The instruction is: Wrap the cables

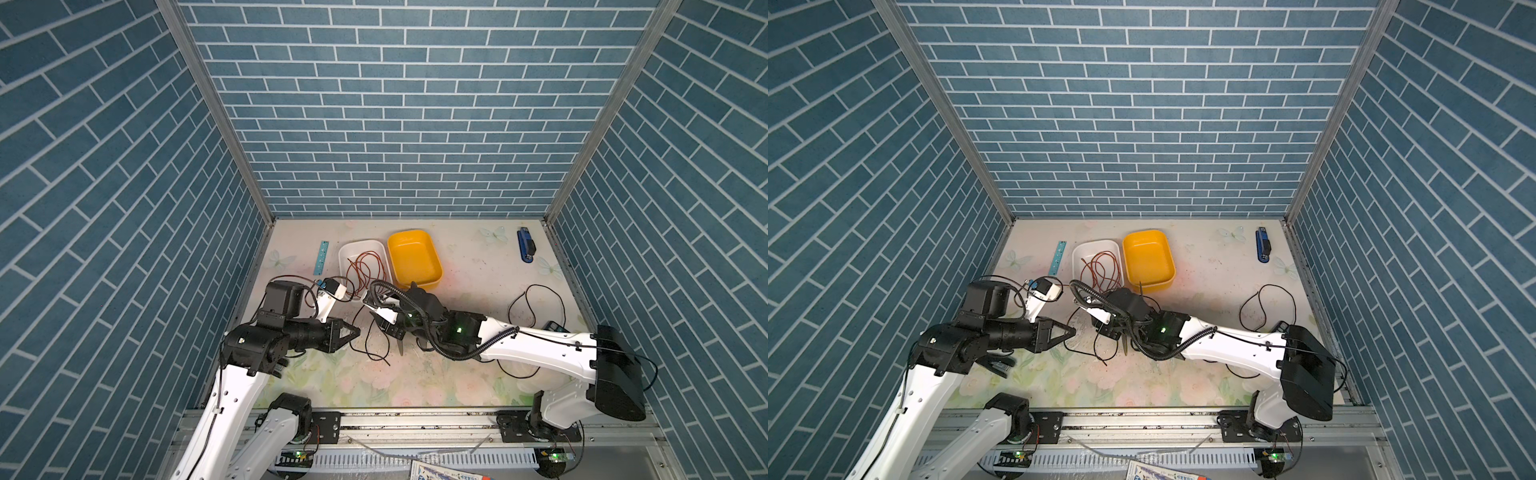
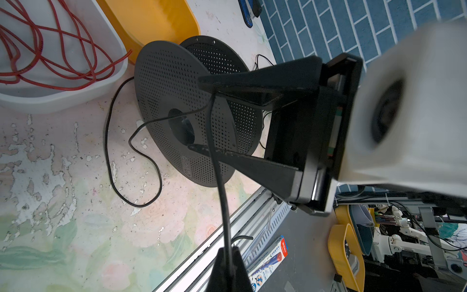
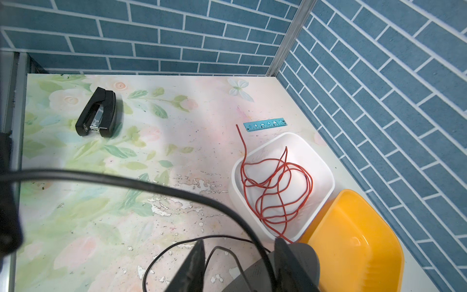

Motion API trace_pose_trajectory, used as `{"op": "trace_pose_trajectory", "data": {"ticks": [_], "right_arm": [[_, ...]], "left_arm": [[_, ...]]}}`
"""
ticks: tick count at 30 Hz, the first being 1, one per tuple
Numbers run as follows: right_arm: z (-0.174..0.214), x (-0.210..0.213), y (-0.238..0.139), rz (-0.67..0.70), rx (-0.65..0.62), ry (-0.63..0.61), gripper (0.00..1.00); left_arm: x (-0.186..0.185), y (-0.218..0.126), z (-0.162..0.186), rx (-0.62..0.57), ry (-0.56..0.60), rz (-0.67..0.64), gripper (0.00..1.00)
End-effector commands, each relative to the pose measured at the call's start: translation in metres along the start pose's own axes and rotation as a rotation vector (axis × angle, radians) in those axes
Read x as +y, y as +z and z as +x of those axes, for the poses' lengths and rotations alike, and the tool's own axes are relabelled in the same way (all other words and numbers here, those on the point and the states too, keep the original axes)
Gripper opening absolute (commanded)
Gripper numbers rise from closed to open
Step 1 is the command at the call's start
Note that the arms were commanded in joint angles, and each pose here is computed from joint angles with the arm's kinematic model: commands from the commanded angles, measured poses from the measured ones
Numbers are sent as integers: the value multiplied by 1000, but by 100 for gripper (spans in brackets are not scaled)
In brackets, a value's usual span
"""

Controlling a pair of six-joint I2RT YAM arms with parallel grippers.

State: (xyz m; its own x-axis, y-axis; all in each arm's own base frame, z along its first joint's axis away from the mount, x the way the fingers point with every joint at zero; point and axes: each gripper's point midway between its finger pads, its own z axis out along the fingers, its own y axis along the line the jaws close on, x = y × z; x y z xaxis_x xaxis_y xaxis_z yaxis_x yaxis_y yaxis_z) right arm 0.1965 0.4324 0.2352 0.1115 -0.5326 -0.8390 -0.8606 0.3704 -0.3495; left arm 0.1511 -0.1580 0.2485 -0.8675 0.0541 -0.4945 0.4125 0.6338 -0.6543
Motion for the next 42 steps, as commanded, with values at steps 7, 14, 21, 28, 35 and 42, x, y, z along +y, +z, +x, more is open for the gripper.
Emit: {"op": "trace_pose_trajectory", "data": {"ticks": [7,14,21,28,35,42], "right_arm": [[-36,-16,1,20,-104,-32,22],[-37,-19,0,18,-111,-31,3],[-40,-20,-2,19,-120,-30,0],[-52,-29,-21,33,-145,72,0],[-59,-28,-53,-28,-151,248,0],[-49,-21,-72,-34,-107,302,0]], "left_arm": [[-3,-1,-5,-11,32,4,0],[-2,-1,-8,-10,36,-5,0],[-1,-3,-10,-15,42,-25,9],[5,-11,-11,-50,51,-91,78],[0,-31,-17,-137,75,-151,100],[-13,-52,-28,-226,112,-178,99]]}}
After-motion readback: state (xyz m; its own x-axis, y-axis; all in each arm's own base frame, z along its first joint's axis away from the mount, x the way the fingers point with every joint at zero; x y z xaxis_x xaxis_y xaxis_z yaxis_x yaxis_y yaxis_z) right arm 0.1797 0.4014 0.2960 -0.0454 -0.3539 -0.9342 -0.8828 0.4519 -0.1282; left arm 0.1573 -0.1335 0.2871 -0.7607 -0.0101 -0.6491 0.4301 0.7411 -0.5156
